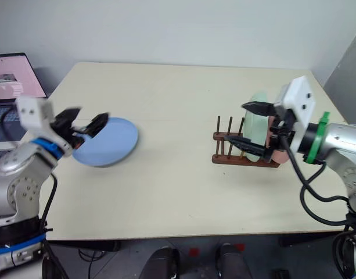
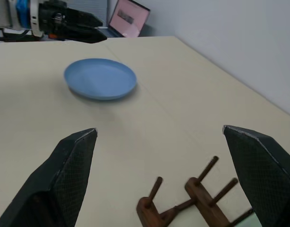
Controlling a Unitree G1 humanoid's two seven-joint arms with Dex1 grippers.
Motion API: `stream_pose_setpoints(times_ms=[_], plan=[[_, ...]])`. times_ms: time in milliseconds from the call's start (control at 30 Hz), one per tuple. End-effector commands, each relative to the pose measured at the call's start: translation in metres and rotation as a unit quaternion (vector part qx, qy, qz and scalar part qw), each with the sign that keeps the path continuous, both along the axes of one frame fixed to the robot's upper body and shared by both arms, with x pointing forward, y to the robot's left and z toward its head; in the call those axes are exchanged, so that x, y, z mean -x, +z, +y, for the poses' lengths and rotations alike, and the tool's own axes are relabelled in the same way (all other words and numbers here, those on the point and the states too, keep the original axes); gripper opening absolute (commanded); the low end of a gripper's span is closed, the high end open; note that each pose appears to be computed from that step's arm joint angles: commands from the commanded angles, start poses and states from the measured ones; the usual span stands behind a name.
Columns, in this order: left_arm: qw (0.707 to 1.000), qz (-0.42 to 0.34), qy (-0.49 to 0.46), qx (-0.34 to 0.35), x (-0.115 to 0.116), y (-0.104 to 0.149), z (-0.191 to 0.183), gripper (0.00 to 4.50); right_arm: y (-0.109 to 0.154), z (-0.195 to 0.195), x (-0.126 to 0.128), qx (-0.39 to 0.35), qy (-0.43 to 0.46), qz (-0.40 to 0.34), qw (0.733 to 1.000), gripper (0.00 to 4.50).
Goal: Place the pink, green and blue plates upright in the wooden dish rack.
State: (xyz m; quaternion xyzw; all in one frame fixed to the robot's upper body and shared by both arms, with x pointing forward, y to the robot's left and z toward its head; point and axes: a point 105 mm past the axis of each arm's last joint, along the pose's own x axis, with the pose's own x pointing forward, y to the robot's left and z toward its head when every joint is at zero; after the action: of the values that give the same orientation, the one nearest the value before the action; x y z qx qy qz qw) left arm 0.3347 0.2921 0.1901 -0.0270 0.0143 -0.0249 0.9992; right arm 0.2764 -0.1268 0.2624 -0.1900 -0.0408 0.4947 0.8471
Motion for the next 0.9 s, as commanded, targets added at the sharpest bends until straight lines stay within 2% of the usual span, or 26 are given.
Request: stream_pose_setpoints(times_ms=[33,200,267,467,633,900], plan=[[0.996,0.009,0.067,0.067,0.005,-0.004,0.019,4.50,0.011,0.008,0.001,-0.013,0.027,-0.020,0.999,4.45],[0.979,0.051,0.147,0.134,0.007,-0.030,0.035,4.50,0.012,0.012,0.002,-0.022,0.044,-0.007,0.999,4.45],[0.976,0.082,0.139,0.147,0.003,-0.044,0.027,4.50,0.011,0.013,0.003,-0.018,0.048,-0.005,0.999,4.45],[0.951,0.122,0.162,0.234,-0.011,-0.063,0.020,4.50,0.010,0.012,0.005,-0.013,0.051,0.003,0.999,4.45],[0.941,0.148,0.165,0.255,-0.017,-0.071,0.014,4.50,0.008,0.011,0.006,-0.008,0.049,0.007,0.999,4.45],[0.938,0.160,0.161,0.262,-0.026,-0.071,0.008,3.07,0.004,0.012,0.007,0.006,0.046,0.003,0.999,4.50]])
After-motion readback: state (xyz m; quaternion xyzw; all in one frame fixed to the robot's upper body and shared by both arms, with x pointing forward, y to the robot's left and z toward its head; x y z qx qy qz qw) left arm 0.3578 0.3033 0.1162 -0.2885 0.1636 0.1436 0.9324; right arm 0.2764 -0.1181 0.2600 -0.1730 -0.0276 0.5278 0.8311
